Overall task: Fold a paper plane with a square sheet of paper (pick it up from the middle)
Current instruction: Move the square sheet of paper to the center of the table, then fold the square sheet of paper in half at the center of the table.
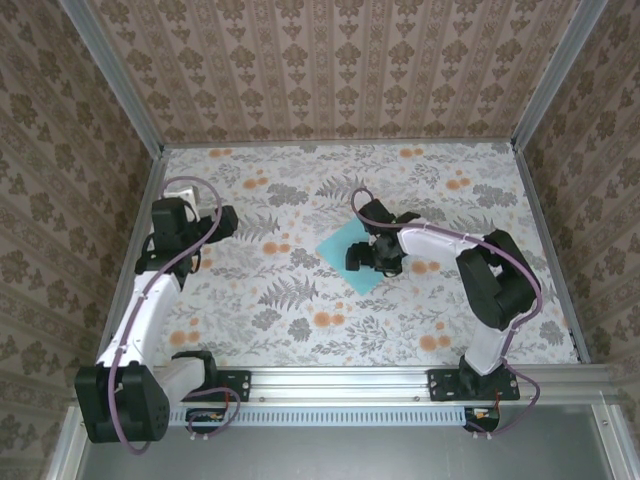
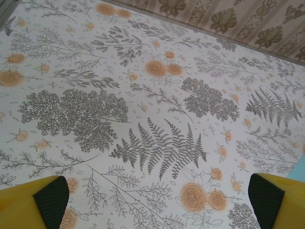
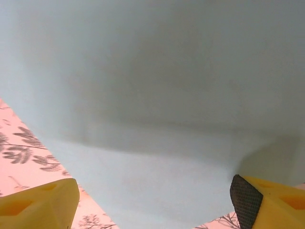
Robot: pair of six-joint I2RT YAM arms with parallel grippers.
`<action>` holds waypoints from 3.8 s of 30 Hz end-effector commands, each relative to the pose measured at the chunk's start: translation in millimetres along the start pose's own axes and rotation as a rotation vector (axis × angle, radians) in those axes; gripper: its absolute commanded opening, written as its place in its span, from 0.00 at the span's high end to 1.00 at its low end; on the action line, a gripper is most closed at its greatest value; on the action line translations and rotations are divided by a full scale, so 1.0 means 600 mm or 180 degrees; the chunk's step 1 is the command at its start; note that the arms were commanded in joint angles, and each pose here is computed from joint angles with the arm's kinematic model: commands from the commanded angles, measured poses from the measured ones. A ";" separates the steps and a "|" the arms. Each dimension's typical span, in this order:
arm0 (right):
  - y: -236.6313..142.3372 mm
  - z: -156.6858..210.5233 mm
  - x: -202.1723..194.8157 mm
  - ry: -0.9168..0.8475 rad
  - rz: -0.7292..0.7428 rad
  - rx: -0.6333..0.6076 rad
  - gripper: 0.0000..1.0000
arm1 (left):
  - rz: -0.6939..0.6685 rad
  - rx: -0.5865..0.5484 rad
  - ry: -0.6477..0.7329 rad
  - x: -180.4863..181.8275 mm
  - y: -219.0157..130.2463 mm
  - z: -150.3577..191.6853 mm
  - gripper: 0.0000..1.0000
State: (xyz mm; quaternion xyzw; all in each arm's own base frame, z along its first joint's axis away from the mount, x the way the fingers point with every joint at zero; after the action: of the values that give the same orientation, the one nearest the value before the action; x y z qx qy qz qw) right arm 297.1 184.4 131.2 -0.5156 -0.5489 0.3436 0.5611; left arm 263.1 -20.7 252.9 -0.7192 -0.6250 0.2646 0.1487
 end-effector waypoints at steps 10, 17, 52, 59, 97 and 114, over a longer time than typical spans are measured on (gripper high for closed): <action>0.022 -0.124 0.043 -0.0015 0.0146 -0.0244 0.14 | 0.0197 0.0211 -0.0051 -0.017 0.004 -0.002 0.00; 0.039 -0.146 0.022 0.0079 0.0322 -0.0274 0.14 | 0.0233 0.0257 -0.0051 -0.021 0.005 0.001 0.00; -0.059 0.073 -0.115 -0.0379 0.0691 0.0346 0.00 | 0.0432 0.0777 -0.0185 -0.045 0.032 0.038 0.00; -0.034 0.064 -0.101 -0.0504 0.0887 0.0506 0.00 | 0.0456 0.0819 -0.0187 -0.046 0.038 0.036 0.00; 0.043 0.057 -0.081 -0.0109 0.0719 0.0539 0.24 | 0.1076 0.1217 -0.0500 -0.132 0.099 0.078 0.00; -0.045 0.053 0.032 0.0419 -0.2223 0.0045 0.61 | 0.1815 0.1126 -0.1091 -0.146 0.127 0.131 0.20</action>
State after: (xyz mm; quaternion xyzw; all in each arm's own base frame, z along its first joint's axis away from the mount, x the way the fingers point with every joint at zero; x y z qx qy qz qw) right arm 260.1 187.6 143.9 -0.3928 -0.6178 0.1817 0.6565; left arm 273.4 -124.7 160.5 -0.7532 -0.3968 0.5101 0.1229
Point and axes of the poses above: each hand's point on the last joint's axis, 136 mm out from that joint toward the fingers, its own y axis out along the fingers, its own x axis along the line the jaws close on, z = x × y, the point moved 10 cm from there along -y, back along the fingers, and after that the axes turned 8 degrees about y, right-handed, at the moved point
